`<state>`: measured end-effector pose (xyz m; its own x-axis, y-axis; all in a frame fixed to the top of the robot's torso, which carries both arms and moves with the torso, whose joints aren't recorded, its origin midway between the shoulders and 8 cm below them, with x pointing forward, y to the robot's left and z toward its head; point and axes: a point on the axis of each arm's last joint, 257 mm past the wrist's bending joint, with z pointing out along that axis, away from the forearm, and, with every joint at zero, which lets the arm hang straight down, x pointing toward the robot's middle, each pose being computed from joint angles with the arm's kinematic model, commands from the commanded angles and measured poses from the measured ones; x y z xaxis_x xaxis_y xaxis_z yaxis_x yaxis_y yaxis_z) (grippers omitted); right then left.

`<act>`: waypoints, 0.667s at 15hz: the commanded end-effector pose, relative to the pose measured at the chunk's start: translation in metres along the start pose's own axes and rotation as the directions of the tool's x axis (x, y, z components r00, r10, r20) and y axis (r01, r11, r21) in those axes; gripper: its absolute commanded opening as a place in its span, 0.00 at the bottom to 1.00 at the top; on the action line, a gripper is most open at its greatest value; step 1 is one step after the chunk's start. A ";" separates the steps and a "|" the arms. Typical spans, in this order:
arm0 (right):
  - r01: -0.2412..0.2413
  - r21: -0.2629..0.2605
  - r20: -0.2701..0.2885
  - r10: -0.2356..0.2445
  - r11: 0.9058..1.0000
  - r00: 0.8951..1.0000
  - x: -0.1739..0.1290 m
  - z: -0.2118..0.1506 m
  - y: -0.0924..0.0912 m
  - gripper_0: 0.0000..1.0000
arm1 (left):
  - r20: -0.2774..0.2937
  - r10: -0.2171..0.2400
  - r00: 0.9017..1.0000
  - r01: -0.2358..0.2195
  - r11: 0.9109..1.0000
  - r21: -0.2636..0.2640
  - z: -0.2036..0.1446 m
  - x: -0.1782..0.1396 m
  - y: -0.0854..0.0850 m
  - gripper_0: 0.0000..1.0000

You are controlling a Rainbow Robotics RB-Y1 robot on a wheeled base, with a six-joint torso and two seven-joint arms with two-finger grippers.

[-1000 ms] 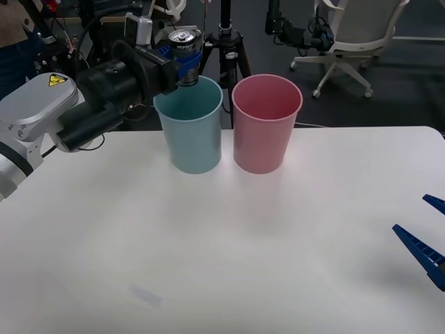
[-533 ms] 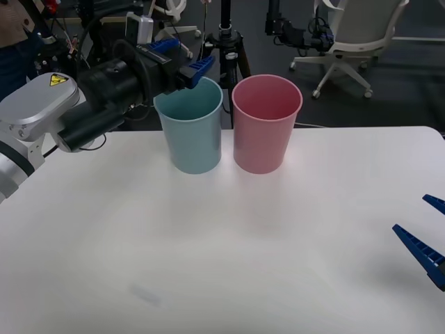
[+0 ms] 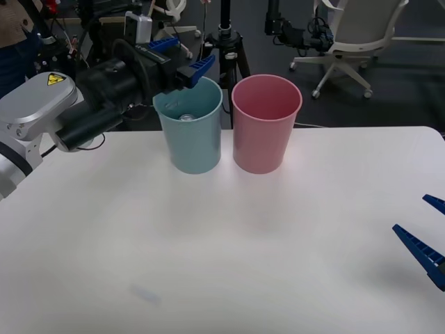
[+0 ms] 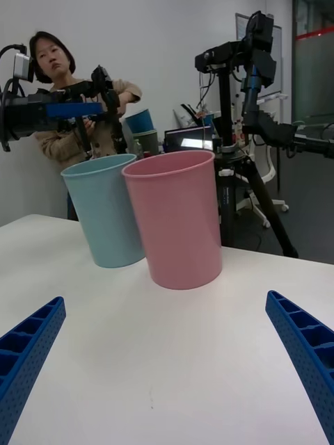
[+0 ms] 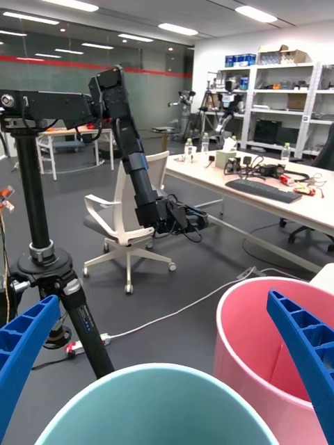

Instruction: Grasp the object on the table and drop it into the matching bin: aluminum can to the light blue bin, PET bottle to the pink bin.

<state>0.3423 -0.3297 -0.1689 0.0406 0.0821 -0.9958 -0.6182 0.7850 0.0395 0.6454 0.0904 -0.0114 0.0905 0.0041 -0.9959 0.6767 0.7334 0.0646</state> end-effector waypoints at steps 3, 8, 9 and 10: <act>0.000 0.000 0.000 0.000 1.000 1.000 0.000 0.000 0.000 1.00 | -0.001 -0.013 1.000 0.013 0.999 0.030 -0.037 -0.005 0.004 1.00; 0.000 0.000 0.000 0.000 1.000 1.000 0.000 0.000 0.000 1.00 | 0.024 -0.003 1.000 0.001 0.999 0.051 -0.103 -0.014 -0.002 1.00; 0.000 0.000 0.000 0.000 1.000 1.000 0.000 0.000 0.000 1.00 | 0.032 0.003 0.999 -0.005 0.998 0.062 -0.115 -0.015 -0.003 1.00; 0.000 0.000 0.000 0.000 1.000 1.000 0.000 0.000 0.000 1.00 | 0.037 0.006 0.999 -0.008 0.997 0.073 -0.127 -0.014 -0.004 1.00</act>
<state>0.3422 -0.3297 -0.1689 0.0406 0.0820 -0.9958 -0.6182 0.7850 0.0395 0.5558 0.1690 -0.0045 0.1163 -0.0174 -0.9931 0.7213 0.6888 0.0724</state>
